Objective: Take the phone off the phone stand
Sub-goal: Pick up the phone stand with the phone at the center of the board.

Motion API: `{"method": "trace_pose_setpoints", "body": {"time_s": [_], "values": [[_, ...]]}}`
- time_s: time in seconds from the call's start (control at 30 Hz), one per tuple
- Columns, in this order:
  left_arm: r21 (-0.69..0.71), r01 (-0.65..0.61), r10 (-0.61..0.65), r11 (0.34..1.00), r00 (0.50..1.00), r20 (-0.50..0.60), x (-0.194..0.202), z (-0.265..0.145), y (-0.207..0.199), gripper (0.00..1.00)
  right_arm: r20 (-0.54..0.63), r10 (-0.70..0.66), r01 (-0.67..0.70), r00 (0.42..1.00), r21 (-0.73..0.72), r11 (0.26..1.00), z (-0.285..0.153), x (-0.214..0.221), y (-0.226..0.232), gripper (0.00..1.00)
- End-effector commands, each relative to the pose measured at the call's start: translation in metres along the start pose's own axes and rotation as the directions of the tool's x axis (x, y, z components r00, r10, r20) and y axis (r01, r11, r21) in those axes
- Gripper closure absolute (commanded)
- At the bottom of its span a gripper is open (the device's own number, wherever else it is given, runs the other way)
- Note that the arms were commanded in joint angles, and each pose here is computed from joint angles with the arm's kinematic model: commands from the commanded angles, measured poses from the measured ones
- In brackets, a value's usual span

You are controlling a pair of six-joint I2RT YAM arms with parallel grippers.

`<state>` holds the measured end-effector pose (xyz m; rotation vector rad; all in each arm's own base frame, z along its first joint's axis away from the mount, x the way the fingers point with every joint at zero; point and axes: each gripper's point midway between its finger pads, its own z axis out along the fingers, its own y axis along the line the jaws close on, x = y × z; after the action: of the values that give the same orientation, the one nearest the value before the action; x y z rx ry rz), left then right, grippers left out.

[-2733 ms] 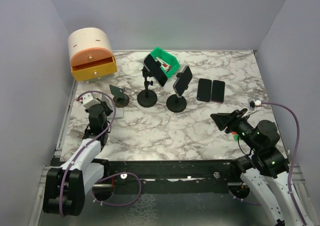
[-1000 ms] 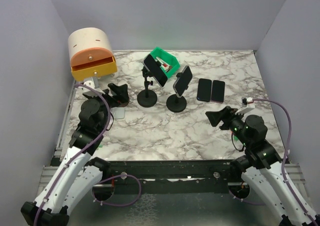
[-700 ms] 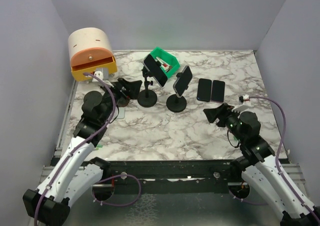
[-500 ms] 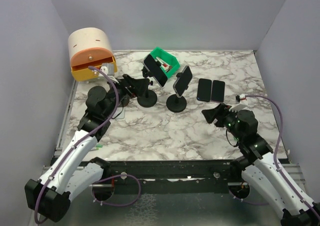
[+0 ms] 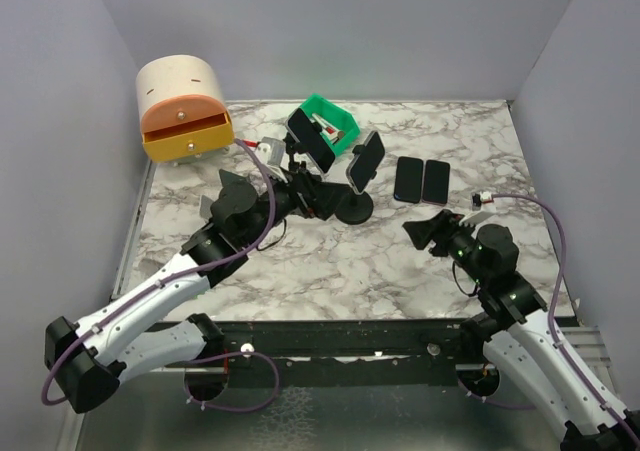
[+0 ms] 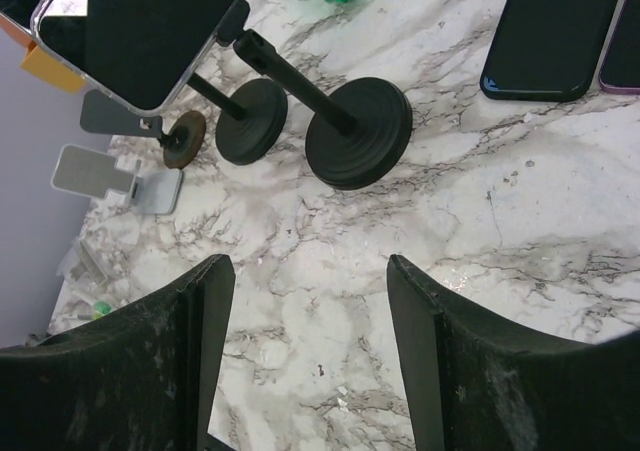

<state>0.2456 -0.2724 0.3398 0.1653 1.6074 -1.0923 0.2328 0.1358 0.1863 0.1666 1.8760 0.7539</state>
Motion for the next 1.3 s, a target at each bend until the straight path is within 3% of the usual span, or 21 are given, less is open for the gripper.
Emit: {"method": "trace_pose_setpoints", "body": {"time_s": [0.0,0.5,0.8,1.13,1.27], "values": [[-0.106,-0.022,0.022,0.994,1.000,0.002,0.011,0.015,-0.001,0.08,-0.002,-0.019,0.019,1.000,-0.006,1.000,-0.004,-0.002,0.002,0.33],[-0.368,0.017,-0.002,0.930,0.999,0.041,0.041,0.052,0.024,0.13,0.042,-0.046,0.046,0.998,-0.001,0.999,-0.025,-0.019,0.008,0.33],[-0.390,-0.063,0.058,0.919,0.998,-0.024,0.061,0.075,0.033,0.19,0.076,-0.063,0.064,0.995,-0.022,0.998,-0.037,-0.034,0.019,0.33],[-0.415,-0.048,0.062,0.909,0.998,0.021,0.071,0.081,0.049,0.23,0.107,-0.098,0.099,0.989,0.001,0.995,-0.046,-0.042,0.017,0.33],[-0.409,-0.028,0.041,0.912,0.999,0.023,0.071,0.087,0.052,0.32,0.112,-0.102,0.103,0.989,-0.004,0.995,-0.048,-0.044,0.018,0.33]]}}
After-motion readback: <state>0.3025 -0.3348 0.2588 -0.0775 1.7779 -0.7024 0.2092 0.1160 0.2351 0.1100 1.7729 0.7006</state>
